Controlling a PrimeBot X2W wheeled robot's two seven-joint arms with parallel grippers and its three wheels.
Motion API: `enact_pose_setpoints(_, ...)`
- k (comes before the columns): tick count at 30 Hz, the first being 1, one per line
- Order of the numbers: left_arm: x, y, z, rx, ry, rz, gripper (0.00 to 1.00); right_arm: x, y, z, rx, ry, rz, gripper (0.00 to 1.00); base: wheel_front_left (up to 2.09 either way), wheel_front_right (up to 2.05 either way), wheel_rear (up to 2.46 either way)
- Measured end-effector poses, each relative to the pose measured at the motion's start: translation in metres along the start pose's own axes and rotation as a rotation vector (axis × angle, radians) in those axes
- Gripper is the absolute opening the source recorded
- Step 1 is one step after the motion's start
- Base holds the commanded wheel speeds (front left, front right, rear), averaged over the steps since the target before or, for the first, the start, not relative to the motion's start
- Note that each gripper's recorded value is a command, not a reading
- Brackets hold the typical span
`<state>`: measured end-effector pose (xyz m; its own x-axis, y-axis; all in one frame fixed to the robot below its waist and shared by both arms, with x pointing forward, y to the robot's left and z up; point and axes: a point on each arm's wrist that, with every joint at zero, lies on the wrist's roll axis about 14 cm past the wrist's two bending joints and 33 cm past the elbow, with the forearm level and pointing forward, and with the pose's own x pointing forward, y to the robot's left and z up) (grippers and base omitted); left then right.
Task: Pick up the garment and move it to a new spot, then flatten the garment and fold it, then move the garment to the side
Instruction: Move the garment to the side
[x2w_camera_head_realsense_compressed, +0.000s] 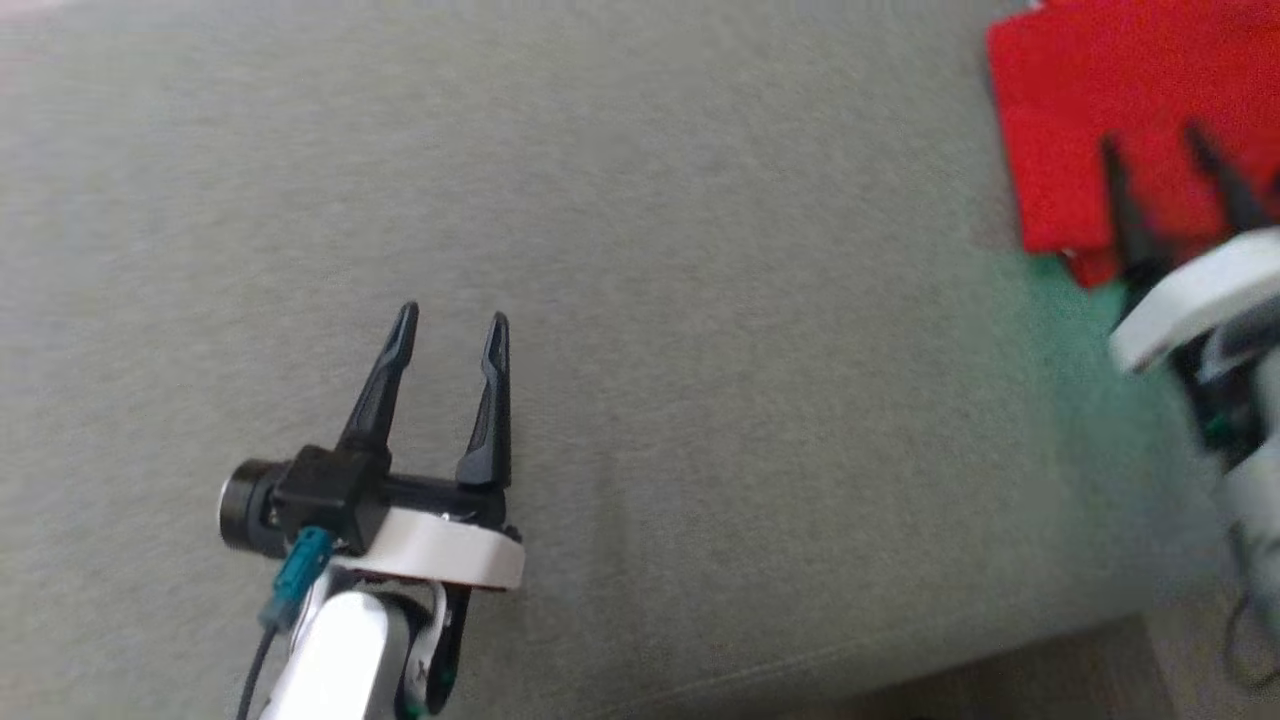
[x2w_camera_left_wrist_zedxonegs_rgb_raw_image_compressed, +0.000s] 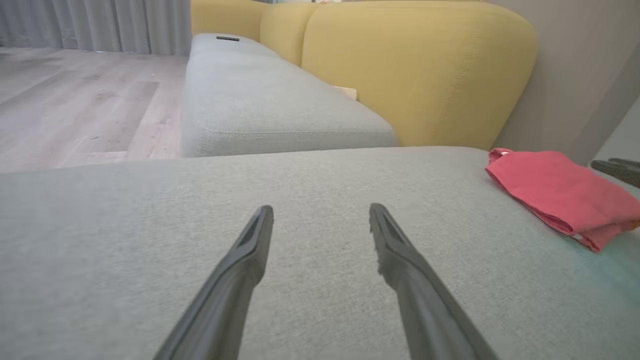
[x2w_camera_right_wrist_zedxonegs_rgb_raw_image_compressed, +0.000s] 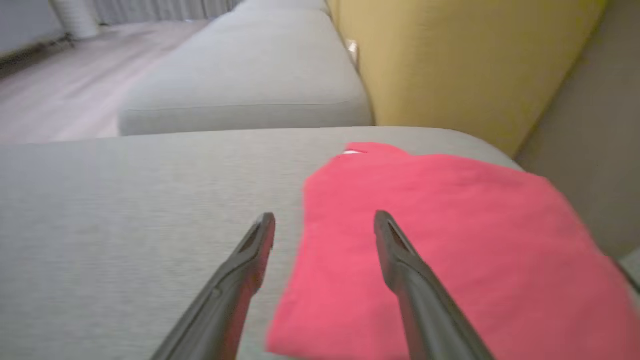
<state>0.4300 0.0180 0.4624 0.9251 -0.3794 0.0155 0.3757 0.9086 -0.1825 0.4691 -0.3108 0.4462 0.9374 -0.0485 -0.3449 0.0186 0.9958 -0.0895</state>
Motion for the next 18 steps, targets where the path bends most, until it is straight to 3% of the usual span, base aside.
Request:
enact_pose_setpoints(2,-0.016,0.018,0.007,0.0,0.002,0.077,1.0,-0.008,0.049,-0.006,0.056,-0.047,0.103,1.0,0.0,0.0,0.0)
enact_pose_setpoints(5,-0.037,0.036,0.011,0.001,0.011,0.152,1.0,-0.019,0.087,-0.005,0.1,-0.116,0.172,1.0,0.0,0.0,0.0)
enact_pose_setpoints(12,-0.086,0.066,0.032,0.013,-0.028,0.288,1.0,-0.053,0.145,0.002,0.132,-0.238,0.259,1.0,0.0,0.0,0.0)
enact_pose_setpoints(18,-0.131,0.067,0.049,0.064,-0.076,0.339,1.0,-0.1,0.186,0.022,0.078,-0.351,0.36,1.0,0.0,0.0,0.0)
